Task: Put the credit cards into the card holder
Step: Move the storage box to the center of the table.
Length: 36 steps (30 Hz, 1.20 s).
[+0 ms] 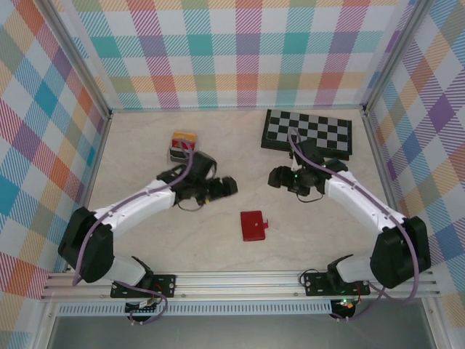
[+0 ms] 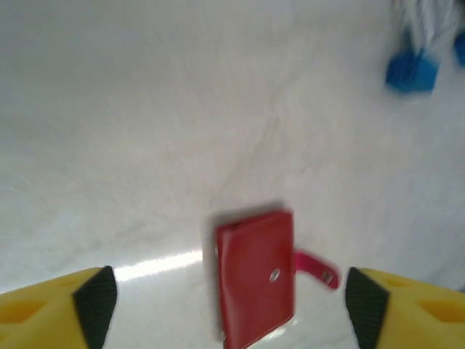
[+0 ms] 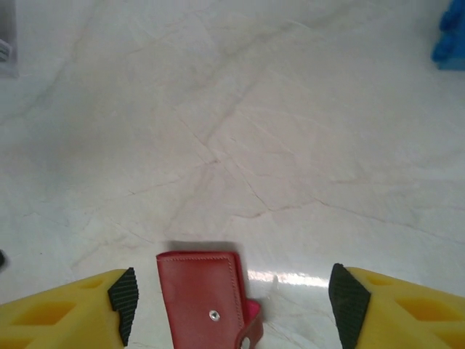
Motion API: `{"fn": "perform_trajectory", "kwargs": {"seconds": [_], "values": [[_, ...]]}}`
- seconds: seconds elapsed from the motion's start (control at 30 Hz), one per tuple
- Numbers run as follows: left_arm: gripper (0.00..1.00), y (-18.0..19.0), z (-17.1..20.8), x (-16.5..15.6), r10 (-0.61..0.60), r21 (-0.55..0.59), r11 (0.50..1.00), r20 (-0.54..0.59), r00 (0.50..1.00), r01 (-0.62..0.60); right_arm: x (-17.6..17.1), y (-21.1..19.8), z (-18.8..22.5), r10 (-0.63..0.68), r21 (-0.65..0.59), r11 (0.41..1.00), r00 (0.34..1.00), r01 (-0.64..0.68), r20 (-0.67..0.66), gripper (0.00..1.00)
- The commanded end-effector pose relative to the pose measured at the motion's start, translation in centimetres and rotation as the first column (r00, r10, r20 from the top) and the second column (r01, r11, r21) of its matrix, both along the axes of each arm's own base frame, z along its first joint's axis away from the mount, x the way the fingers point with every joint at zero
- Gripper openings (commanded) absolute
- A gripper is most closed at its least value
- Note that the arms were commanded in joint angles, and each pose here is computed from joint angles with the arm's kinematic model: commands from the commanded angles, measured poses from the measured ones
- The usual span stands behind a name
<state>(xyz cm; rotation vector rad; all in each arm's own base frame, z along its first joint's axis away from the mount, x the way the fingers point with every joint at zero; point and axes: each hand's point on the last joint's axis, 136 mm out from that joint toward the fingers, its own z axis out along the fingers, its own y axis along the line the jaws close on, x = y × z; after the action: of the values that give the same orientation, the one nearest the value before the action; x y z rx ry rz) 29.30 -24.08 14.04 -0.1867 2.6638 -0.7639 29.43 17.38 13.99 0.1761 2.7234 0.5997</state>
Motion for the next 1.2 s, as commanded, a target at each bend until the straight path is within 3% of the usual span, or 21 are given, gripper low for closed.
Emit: {"fn": "perform_trajectory", "kwargs": {"seconds": [0.0, 0.1, 0.17, 0.3, 0.5, 0.6, 0.93, 1.17], "values": [[0.89, 6.5, 1.5, 4.4, 0.136, 0.125, 0.982, 0.036, 0.99, -0.139, 1.8, 2.4, 1.3, 0.069, 0.063, 0.995, 0.997, -0.071, 0.042, 0.75], [0.92, 10.3, 2.9, 9.3, 0.243, 0.13, 0.96, 0.068, 0.968, -0.25, 2.8, 3.7, 1.5, 0.082, 0.119, 0.989, 0.995, -0.087, 0.053, 0.78], [0.99, 12.3, 3.7, 12.5, 0.284, 0.122, 0.948, 0.084, 0.955, -0.293, 3.2, 4.2, 1.4, 0.086, 0.133, 0.987, 0.995, -0.093, 0.058, 0.81], [1.0, 15.6, 3.9, 17.9, 0.341, 0.108, 0.931, 0.079, 0.937, -0.348, 3.5, 5.2, 1.4, 0.11, 0.173, 0.978, 0.993, -0.114, 0.034, 0.84], [1.0, 19.4, 2.0, 24.1, 0.413, 0.093, 0.905, 0.036, 0.91, -0.414, 3.6, 5.7, 1.2, 0.117, 0.196, 0.973, 0.993, -0.12, 0.028, 0.9], [1.0, 20.4, 0.8, 26.5, 0.435, 0.024, 0.9, 0.009, 0.9, -0.435, 3.4, 5.8, 1.2, 0.123, 0.201, 0.972, 0.992, -0.124, 0.018, 0.91], [1.0, 18.9, -4.7, 30.0, 0.409, -0.231, 0.87, -0.156, 0.899, -0.436, 2.8, 4.9, 0.0, 0.116, 0.154, 0.982, 0.993, -0.111, -0.019, 0.91], [1.0, 15.8, -5.4, 29.1, 0.333, -0.348, 0.857, -0.192, 0.923, -0.381, 2.7, 4.5, -0.6, 0.098, 0.141, 0.986, 0.995, -0.094, -0.025, 0.91]]}}
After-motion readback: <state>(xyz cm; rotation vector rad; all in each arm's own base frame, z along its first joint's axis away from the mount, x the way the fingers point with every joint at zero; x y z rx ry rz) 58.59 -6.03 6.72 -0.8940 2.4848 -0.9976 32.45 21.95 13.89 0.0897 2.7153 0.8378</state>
